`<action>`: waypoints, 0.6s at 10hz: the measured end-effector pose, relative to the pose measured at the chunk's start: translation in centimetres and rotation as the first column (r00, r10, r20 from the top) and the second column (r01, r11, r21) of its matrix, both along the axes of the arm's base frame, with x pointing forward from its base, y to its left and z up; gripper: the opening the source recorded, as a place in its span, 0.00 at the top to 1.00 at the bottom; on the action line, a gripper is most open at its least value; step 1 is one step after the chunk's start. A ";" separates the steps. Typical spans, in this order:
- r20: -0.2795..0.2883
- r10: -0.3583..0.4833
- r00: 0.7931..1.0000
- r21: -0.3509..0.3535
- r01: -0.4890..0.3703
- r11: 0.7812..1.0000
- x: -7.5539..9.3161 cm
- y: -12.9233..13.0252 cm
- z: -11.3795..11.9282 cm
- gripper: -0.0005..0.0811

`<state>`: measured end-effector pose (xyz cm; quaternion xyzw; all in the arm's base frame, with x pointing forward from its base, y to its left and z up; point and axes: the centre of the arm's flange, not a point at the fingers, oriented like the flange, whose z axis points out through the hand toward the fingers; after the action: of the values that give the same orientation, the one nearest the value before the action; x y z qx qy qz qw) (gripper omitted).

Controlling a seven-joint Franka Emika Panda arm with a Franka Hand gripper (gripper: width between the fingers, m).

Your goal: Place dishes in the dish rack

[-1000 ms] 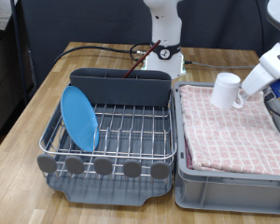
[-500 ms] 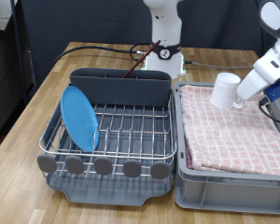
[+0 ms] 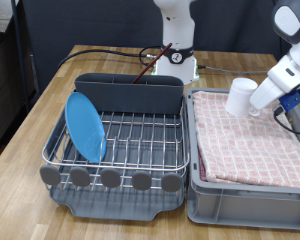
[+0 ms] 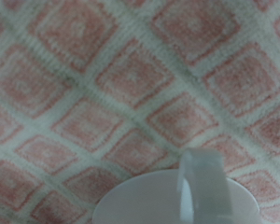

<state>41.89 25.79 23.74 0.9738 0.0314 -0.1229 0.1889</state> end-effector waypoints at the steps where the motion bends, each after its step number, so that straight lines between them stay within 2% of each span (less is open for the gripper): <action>1: 0.000 0.005 1.000 -0.006 -0.005 1.000 0.0 -0.1 -0.1 0.01; 2: -0.001 0.009 1.000 -0.012 -0.009 1.000 -0.1 -0.2 -0.2 0.10; 3: -0.003 0.010 1.000 -0.013 -0.010 1.000 -0.2 -0.3 -0.3 0.32; 4: -0.004 0.009 1.000 -0.015 -0.009 1.000 -0.2 -0.4 -0.3 0.32; 5: -0.005 0.008 1.000 -0.015 -0.008 1.000 -0.3 -0.4 -0.4 0.54; 6: -0.006 0.007 1.000 -0.016 -0.007 1.000 -0.3 -0.5 -0.4 0.54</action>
<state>41.62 25.29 23.34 0.9717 0.0346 -0.1252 0.1971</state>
